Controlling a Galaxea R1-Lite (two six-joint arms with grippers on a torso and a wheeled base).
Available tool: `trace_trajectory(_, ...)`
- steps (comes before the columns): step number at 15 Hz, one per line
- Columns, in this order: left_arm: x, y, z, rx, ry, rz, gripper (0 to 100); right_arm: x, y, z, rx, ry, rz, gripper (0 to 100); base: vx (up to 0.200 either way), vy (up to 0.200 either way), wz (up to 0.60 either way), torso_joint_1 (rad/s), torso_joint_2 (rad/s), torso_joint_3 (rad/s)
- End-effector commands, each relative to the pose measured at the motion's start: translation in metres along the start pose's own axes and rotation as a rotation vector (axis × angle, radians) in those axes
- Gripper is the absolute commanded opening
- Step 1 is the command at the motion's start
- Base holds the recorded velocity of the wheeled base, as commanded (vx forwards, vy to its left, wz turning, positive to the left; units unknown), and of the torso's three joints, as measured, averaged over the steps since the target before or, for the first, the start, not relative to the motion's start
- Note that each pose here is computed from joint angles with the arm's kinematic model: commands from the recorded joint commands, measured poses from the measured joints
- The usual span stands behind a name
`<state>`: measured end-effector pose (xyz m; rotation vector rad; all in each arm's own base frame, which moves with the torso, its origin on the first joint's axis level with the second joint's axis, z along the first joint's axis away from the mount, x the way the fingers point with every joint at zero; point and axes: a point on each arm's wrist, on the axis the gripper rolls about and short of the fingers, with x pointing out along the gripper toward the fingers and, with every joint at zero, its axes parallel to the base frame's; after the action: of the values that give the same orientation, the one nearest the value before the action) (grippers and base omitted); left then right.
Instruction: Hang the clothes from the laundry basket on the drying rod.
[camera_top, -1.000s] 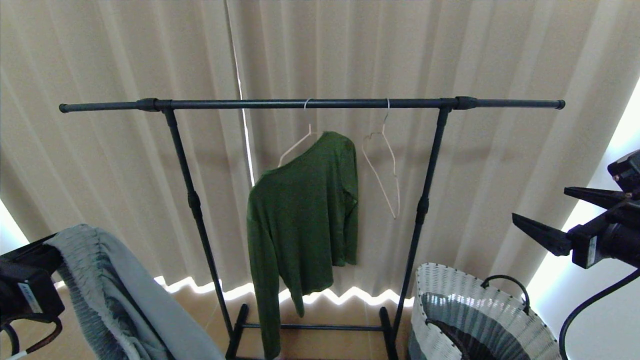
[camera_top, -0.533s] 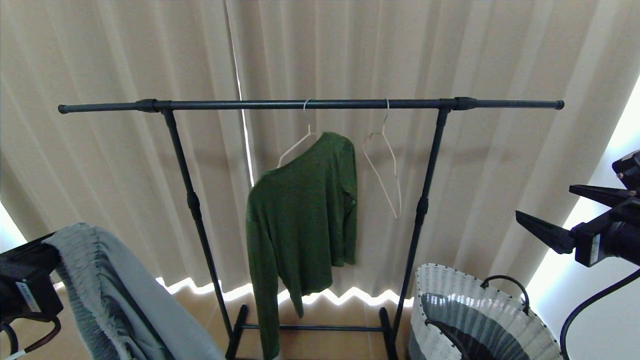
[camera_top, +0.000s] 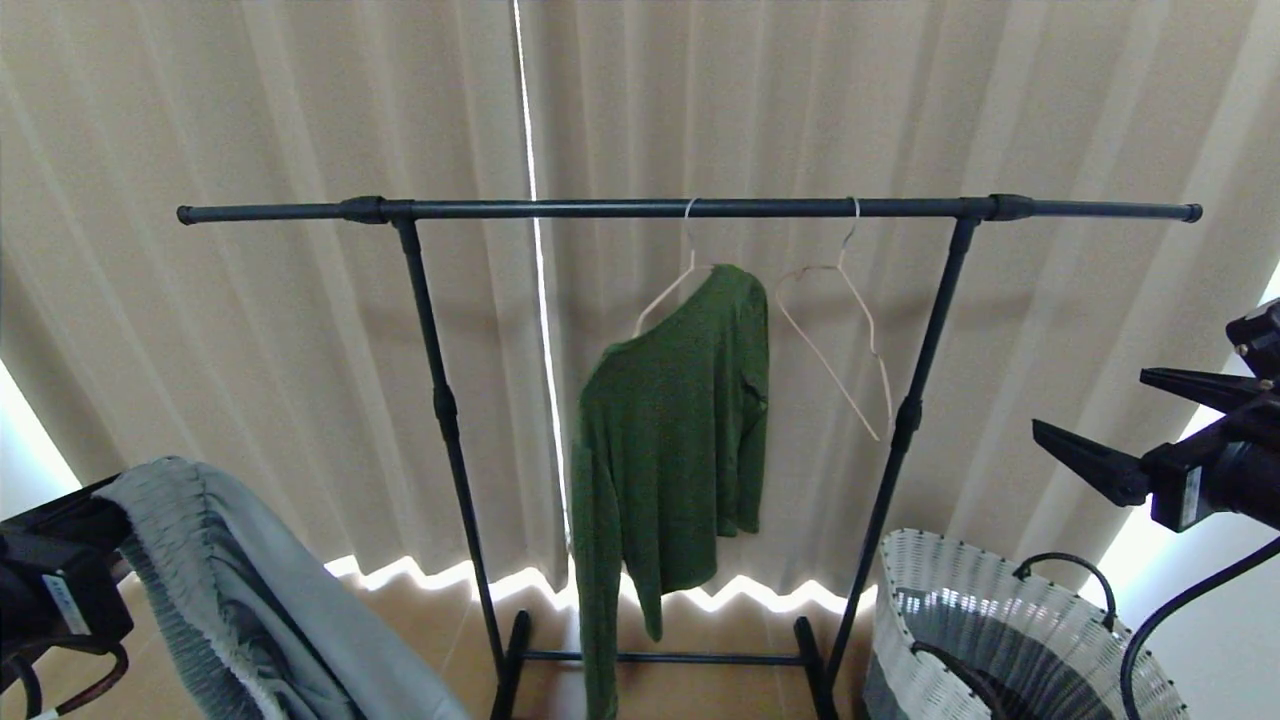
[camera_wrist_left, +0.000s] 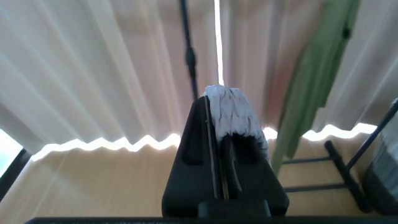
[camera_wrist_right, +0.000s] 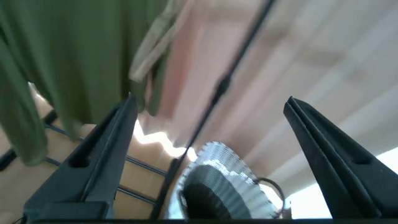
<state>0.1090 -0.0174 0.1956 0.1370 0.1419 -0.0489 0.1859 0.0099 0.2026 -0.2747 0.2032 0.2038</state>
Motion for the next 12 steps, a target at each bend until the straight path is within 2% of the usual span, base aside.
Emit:
trace_trajectory(1,-0.0001,-0.0006,-0.0001,0.000,0.000,-0.005,0,0.0006,-0.0001,-0.0001,0.000,-0.001,0.000,100,0.000,0.000,0.00,0.000,0.00,0.000)
trace_trajectory(6,0.0015,-0.0011,-0.0008,0.000,0.009,-0.008,0,-0.0005,0.0002,-0.0003,-0.002,0.000,0.001,100,0.000,0.000,0.00,0.000,0.00,0.000)
trace_trajectory(12,0.0011,-0.0017,-0.0006,0.001,0.007,-0.014,0,-0.0005,0.0000,0.0004,-0.002,-0.002,0.002,100,0.200,0.000,0.00,0.000,0.00,0.002)
